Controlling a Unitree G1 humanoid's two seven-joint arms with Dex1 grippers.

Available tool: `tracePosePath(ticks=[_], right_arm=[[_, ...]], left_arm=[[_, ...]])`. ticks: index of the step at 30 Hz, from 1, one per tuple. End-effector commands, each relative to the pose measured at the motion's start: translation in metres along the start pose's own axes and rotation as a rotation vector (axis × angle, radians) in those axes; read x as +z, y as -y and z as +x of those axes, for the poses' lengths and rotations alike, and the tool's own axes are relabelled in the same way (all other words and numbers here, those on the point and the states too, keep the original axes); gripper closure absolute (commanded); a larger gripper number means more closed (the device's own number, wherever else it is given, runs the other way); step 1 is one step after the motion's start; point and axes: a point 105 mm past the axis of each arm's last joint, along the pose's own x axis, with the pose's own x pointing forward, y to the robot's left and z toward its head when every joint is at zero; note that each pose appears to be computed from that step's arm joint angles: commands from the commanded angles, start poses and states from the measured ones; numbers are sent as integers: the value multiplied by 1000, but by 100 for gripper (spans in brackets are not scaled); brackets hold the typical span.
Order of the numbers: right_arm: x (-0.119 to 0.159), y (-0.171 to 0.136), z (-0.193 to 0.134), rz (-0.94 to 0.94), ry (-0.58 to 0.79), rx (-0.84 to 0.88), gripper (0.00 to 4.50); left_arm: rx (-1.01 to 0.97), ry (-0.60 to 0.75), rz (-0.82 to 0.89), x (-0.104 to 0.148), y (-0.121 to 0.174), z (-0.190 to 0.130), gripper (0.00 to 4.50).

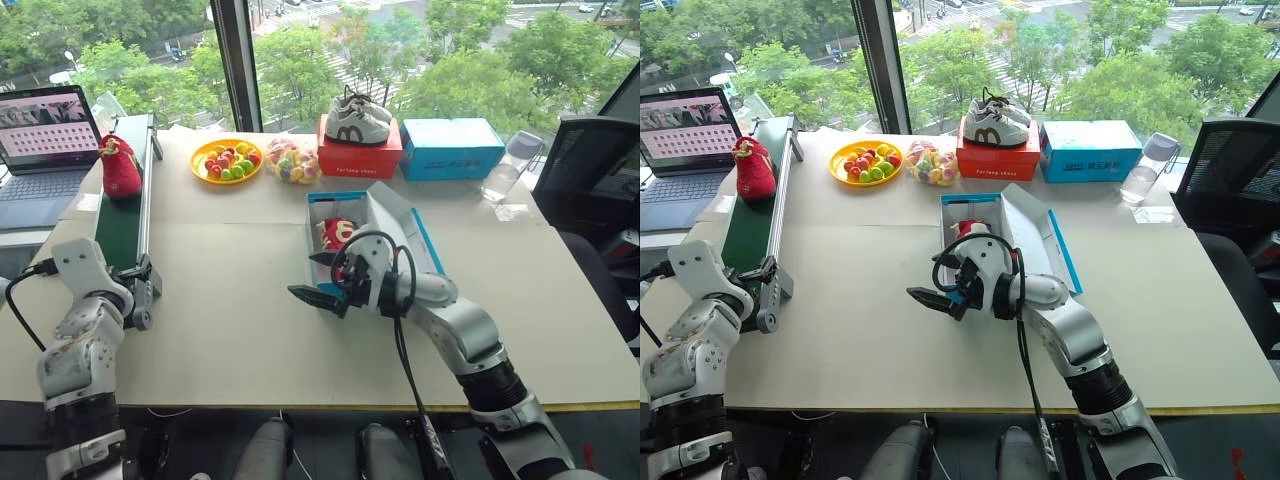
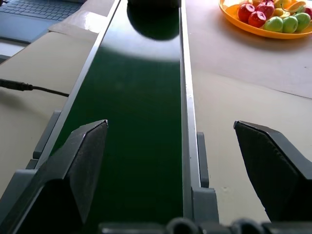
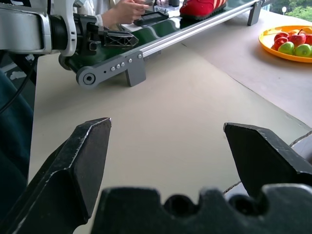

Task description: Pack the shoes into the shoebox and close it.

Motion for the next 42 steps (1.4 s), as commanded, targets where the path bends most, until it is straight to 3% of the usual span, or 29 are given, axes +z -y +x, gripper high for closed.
tracePosePath(ticks=[1,25,31,40,42], right_arm=[[9,-1,0,-27,29,-2,8],[4,-6,1,-1,20,-9,8],[4,-6,1,1,21,-12,8],[8,-2,0,-8,29,-23,0],[8,-1,0,-10,29,-26,0]], left_arm=[[10,35,12,12,-4,0,7],[83,58,1,16,-14,3,7],[99,5,-40,4,-15,4,7],[68,-18,-74,0,-5,5,248],[70,-18,-76,0,-5,5,271]])
